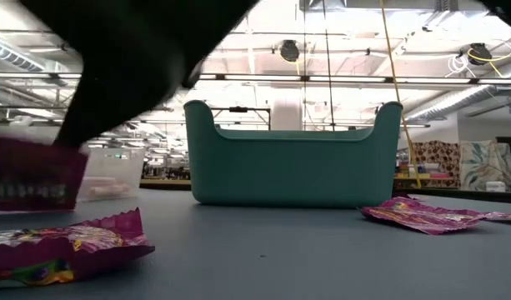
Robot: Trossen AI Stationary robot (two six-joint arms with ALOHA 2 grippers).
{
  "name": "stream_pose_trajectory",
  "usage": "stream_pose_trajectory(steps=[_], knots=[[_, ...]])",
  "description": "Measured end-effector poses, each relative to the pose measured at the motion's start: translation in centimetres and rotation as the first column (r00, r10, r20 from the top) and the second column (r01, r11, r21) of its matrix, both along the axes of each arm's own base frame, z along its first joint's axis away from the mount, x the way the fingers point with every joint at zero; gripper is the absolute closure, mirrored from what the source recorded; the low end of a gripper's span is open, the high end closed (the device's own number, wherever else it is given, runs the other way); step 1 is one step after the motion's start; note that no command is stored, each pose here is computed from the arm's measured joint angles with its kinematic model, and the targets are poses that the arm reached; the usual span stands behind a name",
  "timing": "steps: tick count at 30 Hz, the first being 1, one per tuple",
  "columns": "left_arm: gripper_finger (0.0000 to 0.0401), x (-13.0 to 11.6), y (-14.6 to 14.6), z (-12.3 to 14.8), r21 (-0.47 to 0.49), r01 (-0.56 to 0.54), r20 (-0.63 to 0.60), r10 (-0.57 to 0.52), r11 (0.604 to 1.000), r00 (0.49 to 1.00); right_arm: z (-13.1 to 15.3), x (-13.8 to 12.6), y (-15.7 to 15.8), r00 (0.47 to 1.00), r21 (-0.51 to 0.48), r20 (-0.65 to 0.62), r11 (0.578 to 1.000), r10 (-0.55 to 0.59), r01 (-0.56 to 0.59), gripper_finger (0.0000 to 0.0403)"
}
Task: Sort candy
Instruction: Put the purple candy into the green bin
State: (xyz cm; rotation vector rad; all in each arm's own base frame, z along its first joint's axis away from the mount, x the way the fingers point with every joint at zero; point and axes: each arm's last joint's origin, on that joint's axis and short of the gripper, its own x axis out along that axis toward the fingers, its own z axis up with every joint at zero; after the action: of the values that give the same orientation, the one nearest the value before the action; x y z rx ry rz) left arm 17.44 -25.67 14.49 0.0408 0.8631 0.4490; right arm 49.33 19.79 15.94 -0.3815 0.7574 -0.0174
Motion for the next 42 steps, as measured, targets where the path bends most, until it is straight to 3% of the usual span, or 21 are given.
stream_pose_trajectory(steps=[8, 15, 23, 29, 35, 42], knots=[[0.0399, 0.4, 0.1, 5.4, -0.091, -0.046, 0.285, 0.071, 0.995, 0.956, 6.6, -5.7, 2.6, 0.991, -0.019, -0.133, 1.000, 0.014, -0.017, 0.0259], [0.0400, -0.2, 1.6, 9.7, 0.026, -0.013, 0.502, -0.001, 1.000, 0.865, 10.5, -13.3, 7.8, 0.987, -0.158, -0.159, 0.985, 0.038, -0.064, 0.0254], [0.0401, 0.1, 3.6, 12.7, 0.064, -0.051, 0.584, 0.004, 0.997, 0.812, 12.8, -21.1, 10.4, 0.974, -0.183, -0.224, 0.983, -0.034, -0.008, 0.0286], [0.0401, 1.4, 4.2, 14.9, 0.044, -0.034, 0.600, 0.001, 0.998, 0.800, 12.8, -24.9, 13.1, 0.976, -0.191, -0.214, 0.979, 0.030, -0.072, 0.0343], [0.0401, 3.7, 4.3, 17.2, 0.063, 0.129, 0.564, -0.142, 0.990, 0.813, 12.5, -26.0, 14.1, 0.997, -0.212, -0.081, 0.977, 0.004, -0.021, 0.0398], [0.0401, 5.9, 5.2, 18.1, 0.080, 0.213, 0.564, -0.220, 0.974, 0.796, 10.4, -26.1, 14.1, 0.998, -0.228, -0.060, 0.974, -0.023, 0.009, 0.0396]])
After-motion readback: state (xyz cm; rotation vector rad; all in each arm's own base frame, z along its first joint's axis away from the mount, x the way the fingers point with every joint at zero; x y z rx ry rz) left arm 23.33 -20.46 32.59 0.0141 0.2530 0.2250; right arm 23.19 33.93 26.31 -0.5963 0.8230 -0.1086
